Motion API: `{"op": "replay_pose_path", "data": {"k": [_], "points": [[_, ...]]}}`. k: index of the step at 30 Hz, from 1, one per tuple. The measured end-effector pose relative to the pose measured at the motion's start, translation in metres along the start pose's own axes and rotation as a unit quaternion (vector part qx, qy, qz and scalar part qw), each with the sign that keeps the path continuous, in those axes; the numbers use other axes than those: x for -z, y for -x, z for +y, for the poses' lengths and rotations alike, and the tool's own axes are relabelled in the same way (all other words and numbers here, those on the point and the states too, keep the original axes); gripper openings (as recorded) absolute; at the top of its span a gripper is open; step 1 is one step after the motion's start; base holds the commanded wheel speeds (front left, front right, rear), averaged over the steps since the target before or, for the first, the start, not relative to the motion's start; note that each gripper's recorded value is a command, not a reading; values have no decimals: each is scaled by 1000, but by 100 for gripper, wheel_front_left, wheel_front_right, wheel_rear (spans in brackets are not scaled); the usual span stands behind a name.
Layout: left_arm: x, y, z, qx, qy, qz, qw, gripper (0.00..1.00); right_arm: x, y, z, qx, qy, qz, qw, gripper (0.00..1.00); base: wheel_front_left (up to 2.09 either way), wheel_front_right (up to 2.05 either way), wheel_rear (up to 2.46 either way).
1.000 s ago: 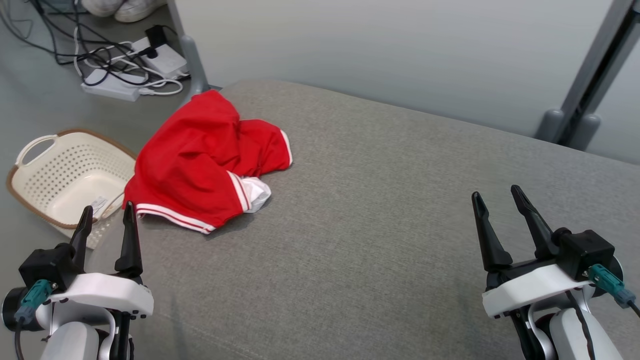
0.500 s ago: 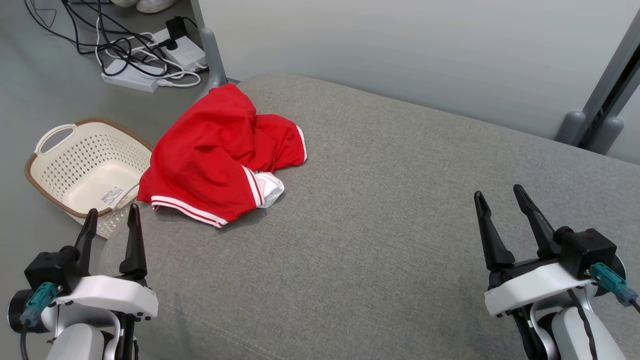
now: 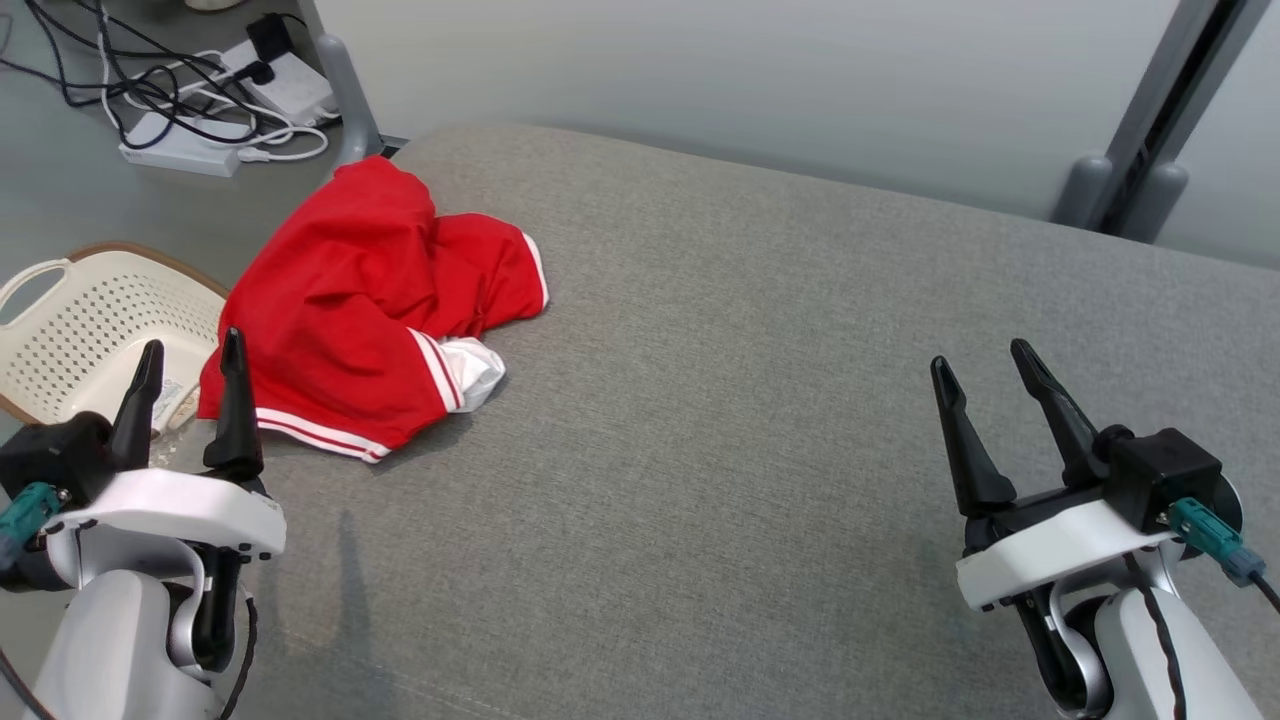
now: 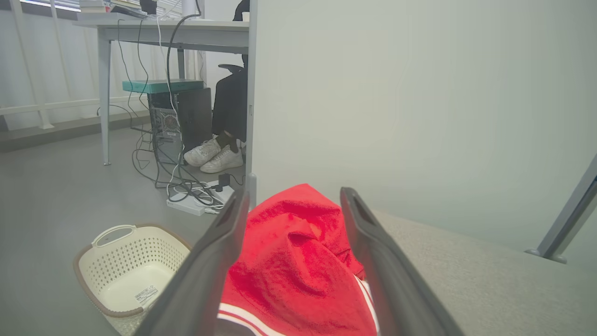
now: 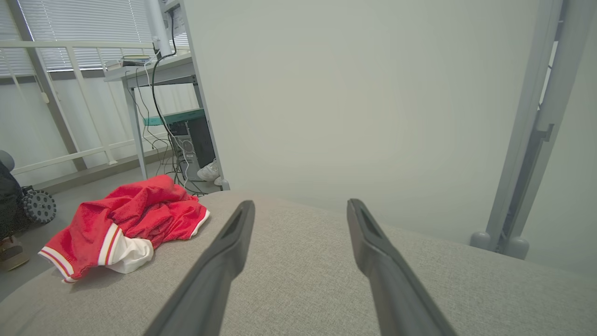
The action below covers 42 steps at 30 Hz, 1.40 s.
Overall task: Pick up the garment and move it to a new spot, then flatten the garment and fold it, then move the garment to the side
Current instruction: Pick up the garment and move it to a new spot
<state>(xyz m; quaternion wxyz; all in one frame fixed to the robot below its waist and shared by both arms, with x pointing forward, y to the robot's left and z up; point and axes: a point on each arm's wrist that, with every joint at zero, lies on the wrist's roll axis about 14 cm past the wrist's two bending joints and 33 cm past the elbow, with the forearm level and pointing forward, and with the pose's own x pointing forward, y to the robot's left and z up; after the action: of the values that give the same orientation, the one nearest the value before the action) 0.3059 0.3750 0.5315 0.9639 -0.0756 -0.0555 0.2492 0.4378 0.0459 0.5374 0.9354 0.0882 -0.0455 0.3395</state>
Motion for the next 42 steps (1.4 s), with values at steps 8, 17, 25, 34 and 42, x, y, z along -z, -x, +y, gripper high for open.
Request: {"op": "replay_pose_path", "data": {"k": [8, 17, 25, 34, 42], "points": [[82, -31, -20, 19, 0, 153, 988, 100, 16, -1, -35, 30, 2, 18, 999, 100, 0, 0, 0], [163, -42, -25, 0, 4, 288, 958, 100, 47, 1, -73, 66, -10, 46, 997, 100, 0, 0, 0], [196, -45, -18, -25, 0, 343, 939, 37, 66, 6, -93, 89, -11, 65, 994, 100, 0, 0, 0], [174, -64, -26, -11, 4, 290, 957, 0, 60, 5, -94, 92, -6, 61, 994, 100, 0, 0, 0], [101, -95, -27, 34, -31, 171, 984, 0, 40, 10, -82, 88, -3, 42, 995, 100, 0, 0, 0]]}}
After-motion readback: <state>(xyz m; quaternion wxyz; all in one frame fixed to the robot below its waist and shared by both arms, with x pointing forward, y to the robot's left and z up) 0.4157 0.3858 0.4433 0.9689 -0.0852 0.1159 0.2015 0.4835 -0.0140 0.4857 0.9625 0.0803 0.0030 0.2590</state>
